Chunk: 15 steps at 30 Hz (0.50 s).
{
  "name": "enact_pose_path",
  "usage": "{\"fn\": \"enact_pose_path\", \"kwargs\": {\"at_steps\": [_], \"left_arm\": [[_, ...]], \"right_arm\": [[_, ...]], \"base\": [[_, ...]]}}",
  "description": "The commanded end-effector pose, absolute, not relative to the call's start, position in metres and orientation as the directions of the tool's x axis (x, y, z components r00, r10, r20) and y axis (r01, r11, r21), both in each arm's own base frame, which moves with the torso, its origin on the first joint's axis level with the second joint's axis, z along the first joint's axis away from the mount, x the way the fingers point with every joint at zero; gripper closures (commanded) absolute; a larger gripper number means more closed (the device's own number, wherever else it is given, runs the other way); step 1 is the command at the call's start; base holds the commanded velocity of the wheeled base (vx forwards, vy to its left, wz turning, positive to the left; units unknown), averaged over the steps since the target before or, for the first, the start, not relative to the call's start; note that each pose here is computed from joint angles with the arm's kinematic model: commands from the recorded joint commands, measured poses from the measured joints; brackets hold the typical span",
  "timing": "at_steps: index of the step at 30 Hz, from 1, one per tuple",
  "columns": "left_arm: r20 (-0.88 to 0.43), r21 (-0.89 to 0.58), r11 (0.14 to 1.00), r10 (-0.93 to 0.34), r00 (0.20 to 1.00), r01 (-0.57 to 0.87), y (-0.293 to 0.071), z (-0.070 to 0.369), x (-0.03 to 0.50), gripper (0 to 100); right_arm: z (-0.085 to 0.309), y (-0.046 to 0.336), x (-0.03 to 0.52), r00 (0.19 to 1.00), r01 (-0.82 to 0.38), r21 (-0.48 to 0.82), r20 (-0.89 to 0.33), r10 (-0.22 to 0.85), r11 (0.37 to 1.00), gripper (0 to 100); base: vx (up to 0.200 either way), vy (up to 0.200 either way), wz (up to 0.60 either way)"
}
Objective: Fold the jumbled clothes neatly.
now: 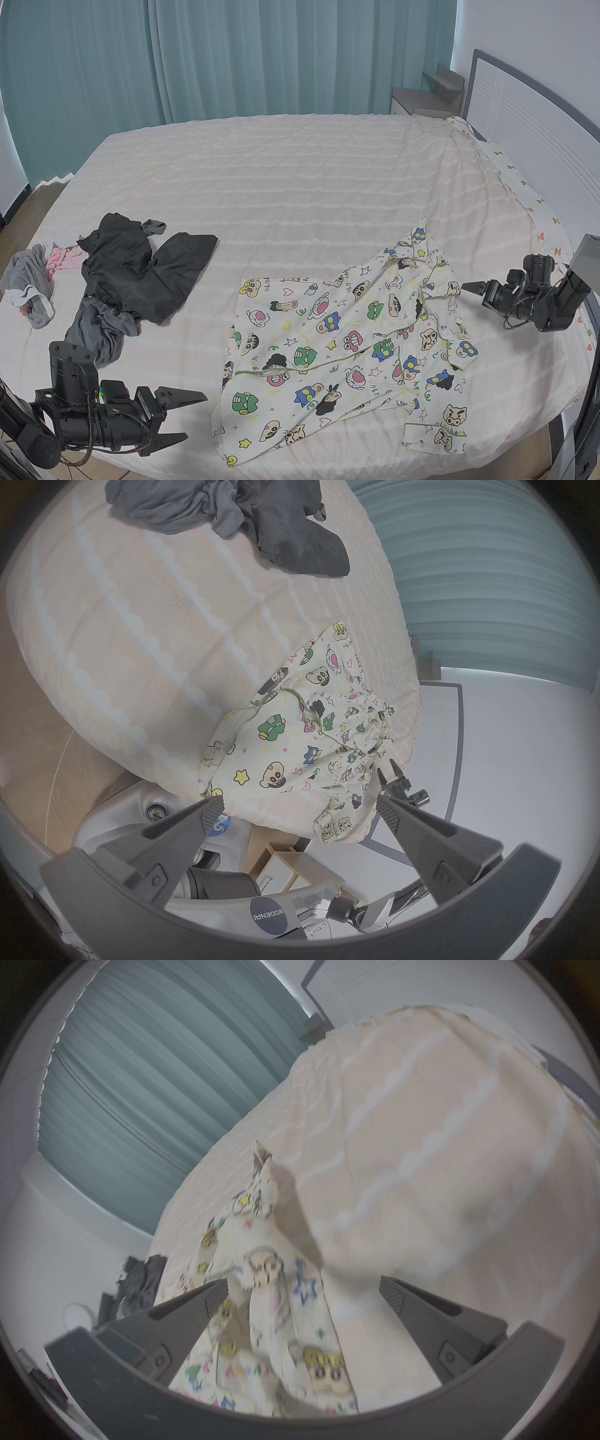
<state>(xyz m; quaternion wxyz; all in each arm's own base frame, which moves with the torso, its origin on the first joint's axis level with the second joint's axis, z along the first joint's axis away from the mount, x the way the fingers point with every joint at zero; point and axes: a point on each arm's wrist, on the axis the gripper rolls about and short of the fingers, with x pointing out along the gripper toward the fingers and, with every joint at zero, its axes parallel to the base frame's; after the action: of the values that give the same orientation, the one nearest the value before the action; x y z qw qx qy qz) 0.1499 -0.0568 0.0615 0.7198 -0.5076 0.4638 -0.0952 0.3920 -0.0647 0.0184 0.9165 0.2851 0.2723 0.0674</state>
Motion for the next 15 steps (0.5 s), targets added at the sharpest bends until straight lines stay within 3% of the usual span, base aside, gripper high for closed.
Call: {"fn": "enact_pose_path", "kwargs": {"at_steps": [1, 15], "left_arm": [[-0.582, -0.812, 0.468, -0.610, 0.537, -0.348, -0.056, 0.059, 0.147, 0], [-0.579, -0.815, 0.465, -0.615, 0.535, -0.347, -0.057, 0.060, 0.146, 0]], "right_arm": [[0.012, -0.088, 0.354, 0.821, 0.013, 0.589, -0.468, 0.328, 0.808, 0], [0.010, -0.061, 0.362, 0.782, -0.072, 0.605, -0.459, 0.421, 0.793, 0]], "base": [[0.000, 0.000, 0.00], [0.000, 0.000, 0.00]]}}
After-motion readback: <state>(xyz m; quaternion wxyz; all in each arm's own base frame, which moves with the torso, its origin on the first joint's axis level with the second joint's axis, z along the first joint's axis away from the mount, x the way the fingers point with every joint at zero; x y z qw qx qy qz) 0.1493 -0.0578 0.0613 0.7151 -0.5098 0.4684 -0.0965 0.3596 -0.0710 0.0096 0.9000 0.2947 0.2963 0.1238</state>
